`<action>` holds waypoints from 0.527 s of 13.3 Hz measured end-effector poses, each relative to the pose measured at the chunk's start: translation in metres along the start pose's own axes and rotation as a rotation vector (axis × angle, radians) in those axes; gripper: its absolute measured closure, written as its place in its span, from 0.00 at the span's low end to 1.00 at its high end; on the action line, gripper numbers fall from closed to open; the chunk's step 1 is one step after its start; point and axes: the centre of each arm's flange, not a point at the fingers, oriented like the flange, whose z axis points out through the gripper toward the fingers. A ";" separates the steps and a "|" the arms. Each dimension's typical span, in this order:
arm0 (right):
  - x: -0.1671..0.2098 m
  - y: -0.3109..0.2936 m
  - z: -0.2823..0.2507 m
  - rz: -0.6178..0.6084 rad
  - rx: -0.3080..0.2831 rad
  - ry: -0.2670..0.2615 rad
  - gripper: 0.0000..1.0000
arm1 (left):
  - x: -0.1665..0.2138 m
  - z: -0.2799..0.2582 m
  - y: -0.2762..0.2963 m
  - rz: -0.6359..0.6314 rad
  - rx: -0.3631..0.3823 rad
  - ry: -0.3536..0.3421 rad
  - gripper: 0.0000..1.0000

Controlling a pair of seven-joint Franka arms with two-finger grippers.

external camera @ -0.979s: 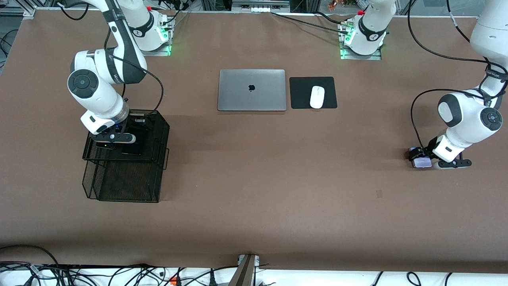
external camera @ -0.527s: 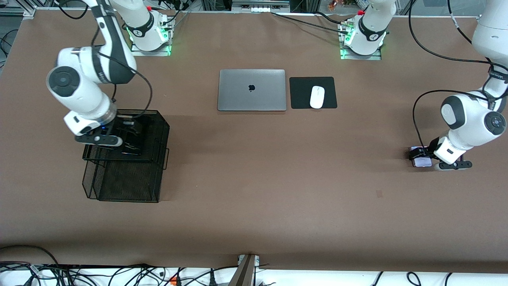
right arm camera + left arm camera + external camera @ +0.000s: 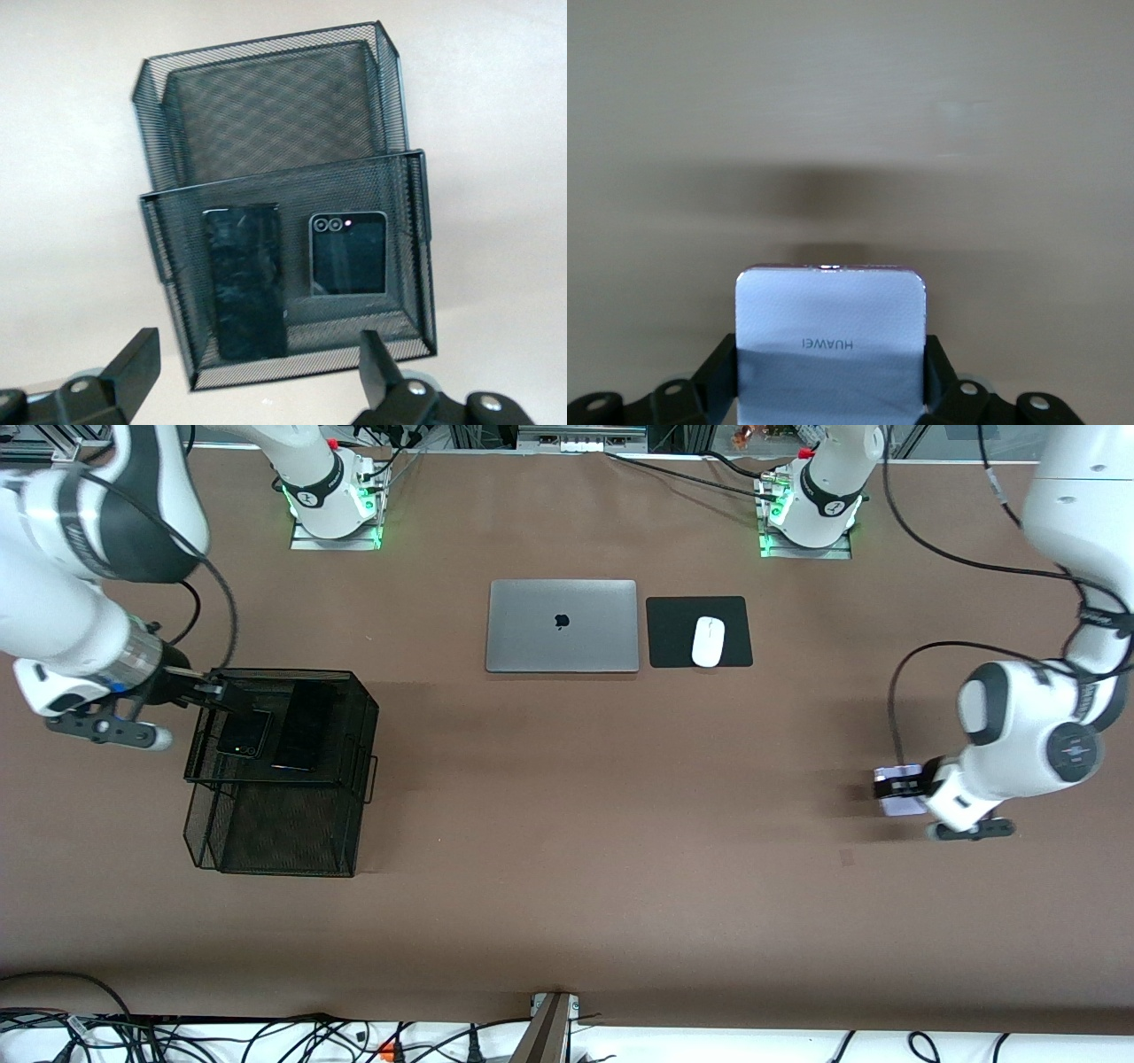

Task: Place phones with both arms
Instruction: 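Carry the white Huawei phone toward the laptop with the left gripper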

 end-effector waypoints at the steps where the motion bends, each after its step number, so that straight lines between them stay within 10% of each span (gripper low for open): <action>1: 0.006 -0.009 -0.009 0.006 0.021 -0.007 0.00 | -0.002 -0.002 0.039 0.003 0.007 -0.003 0.15; 7: 0.036 -0.035 0.007 0.016 0.007 -0.028 0.00 | -0.043 0.004 0.256 -0.056 0.017 0.027 0.15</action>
